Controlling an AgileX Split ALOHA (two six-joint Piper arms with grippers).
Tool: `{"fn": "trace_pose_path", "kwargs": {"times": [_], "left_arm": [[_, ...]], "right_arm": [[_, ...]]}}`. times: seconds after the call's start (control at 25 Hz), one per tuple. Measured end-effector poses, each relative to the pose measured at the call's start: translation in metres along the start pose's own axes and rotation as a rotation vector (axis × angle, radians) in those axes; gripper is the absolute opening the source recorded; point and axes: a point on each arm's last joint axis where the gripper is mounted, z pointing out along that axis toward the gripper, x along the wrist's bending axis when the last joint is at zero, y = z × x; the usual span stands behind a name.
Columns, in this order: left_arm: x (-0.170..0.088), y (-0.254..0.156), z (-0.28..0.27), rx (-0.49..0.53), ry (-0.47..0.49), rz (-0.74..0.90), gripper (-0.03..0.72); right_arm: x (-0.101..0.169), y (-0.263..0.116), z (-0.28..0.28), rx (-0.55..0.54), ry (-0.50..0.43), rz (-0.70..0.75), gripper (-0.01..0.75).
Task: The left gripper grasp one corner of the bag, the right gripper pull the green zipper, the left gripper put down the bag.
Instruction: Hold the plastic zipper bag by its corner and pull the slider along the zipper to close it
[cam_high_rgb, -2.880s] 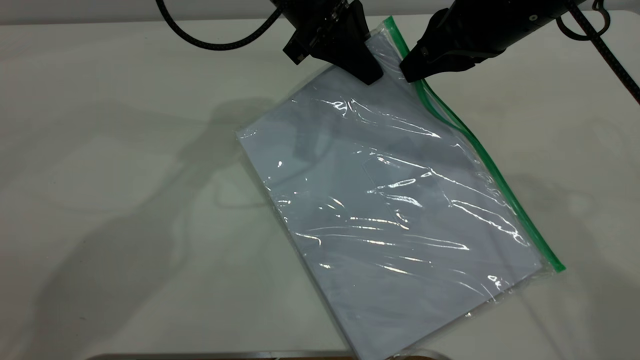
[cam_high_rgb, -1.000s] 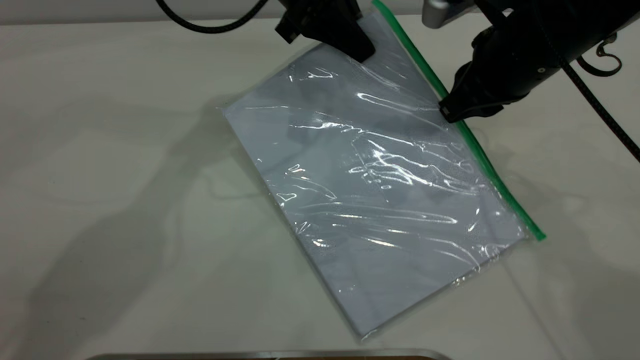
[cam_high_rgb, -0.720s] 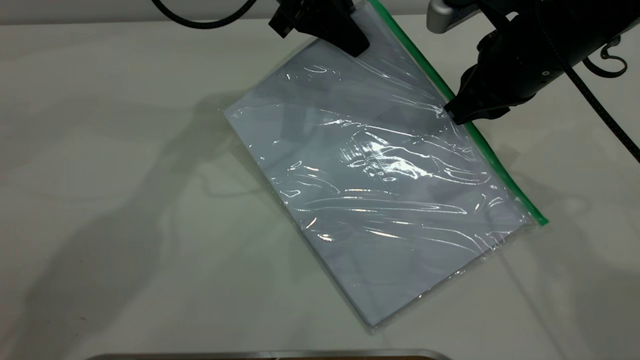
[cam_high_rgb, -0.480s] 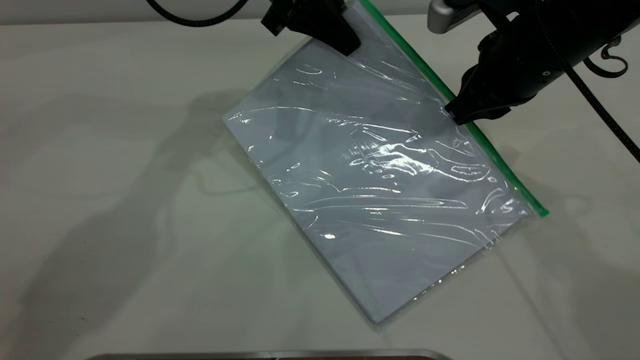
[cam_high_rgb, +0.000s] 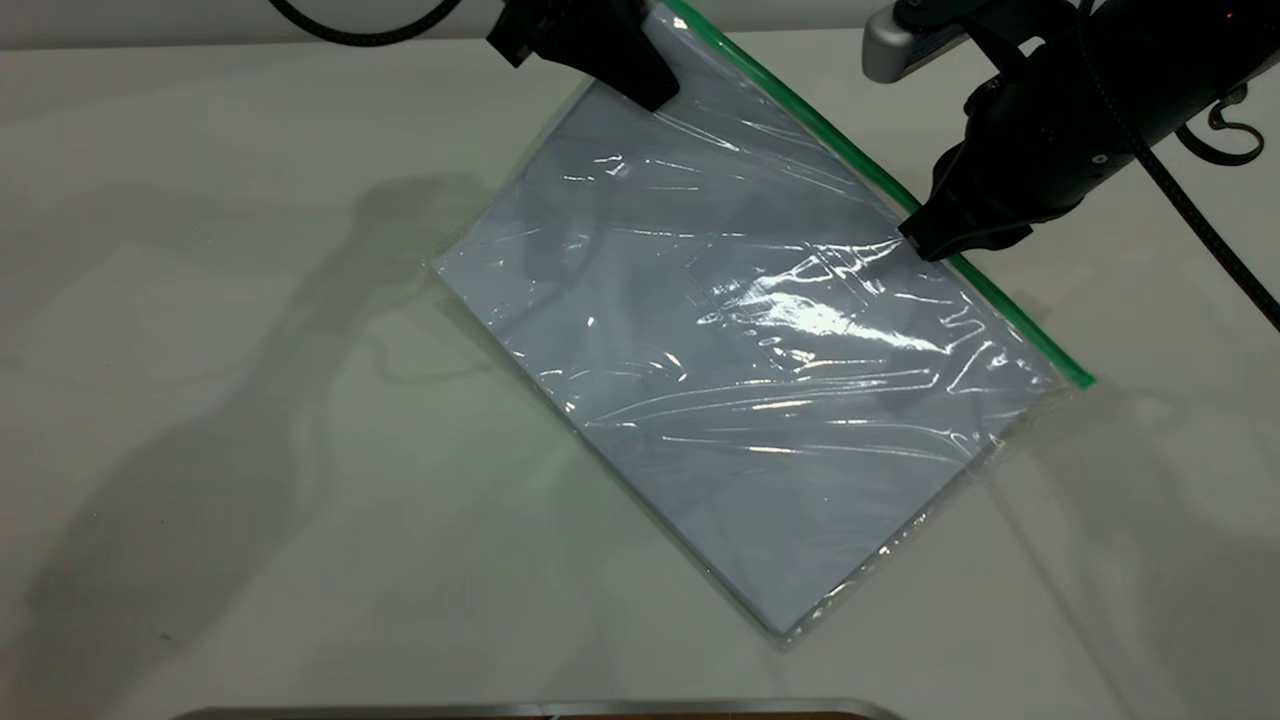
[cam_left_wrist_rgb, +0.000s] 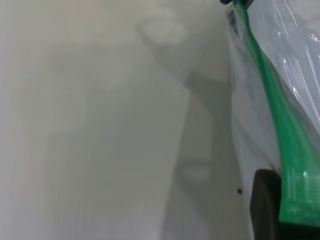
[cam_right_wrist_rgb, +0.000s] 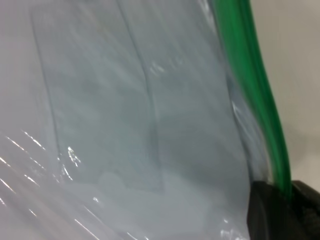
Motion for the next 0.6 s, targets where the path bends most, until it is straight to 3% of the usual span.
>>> {"fn": "trace_pose_path", "kwargs": {"times": [0.6], "left_arm": [[0.003, -0.017, -0.013, 0.047, 0.020, -0.046, 0.051]], "right_arm": [[-0.002, 0.000, 0.000, 0.002, -0.025, 0.001, 0.044]]}}
